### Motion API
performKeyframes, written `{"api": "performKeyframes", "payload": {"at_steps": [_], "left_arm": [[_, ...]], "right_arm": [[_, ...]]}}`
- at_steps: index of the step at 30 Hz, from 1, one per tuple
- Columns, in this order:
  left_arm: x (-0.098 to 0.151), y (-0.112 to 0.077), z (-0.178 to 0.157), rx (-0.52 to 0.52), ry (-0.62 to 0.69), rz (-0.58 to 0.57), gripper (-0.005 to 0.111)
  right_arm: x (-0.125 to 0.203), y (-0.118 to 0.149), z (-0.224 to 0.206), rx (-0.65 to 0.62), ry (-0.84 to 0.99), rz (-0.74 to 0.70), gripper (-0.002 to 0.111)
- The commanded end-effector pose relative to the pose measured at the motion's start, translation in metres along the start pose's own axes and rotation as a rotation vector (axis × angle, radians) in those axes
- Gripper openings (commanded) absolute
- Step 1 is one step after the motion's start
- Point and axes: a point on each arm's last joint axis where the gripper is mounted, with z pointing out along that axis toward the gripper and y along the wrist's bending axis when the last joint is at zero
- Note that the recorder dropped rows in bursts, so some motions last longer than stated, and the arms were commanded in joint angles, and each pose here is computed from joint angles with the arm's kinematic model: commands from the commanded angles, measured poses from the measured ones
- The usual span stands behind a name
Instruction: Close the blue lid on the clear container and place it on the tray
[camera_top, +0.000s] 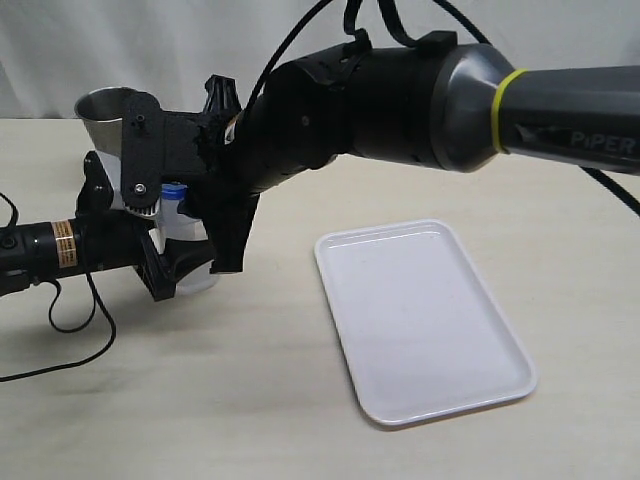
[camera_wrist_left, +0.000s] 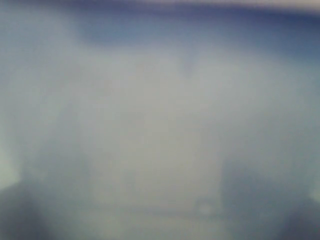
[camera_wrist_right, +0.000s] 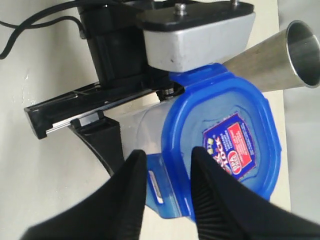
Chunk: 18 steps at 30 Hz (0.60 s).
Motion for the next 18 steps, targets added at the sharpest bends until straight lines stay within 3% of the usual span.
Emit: {"api": "performKeyframes", "payload": {"at_steps": [1, 5, 12, 18], "left_arm": [[-0.011, -0.015, 0.003, 0.126, -0.068, 0.091, 0.000], [-0.011, -0.015, 0.003, 0.126, -0.068, 0.078, 0.000], [-0.011, -0.015, 0.003, 0.127, -0.067, 0.068, 0.000], [-0.011, -0.015, 0.003, 0.127, -0.067, 0.068, 0.000]], "right_arm": [[0.025, 0.027, 0.035, -0.145, 0.113, 0.018, 0.019], [0.031, 0.035, 0.048, -0.179, 0.136, 0.021, 0.019], [0.026, 0.025, 0.049, -0.068, 0.076, 0.042, 0.019], [0.029, 0.026, 0.050, -0.084, 0.107, 0.036, 0.019]]}}
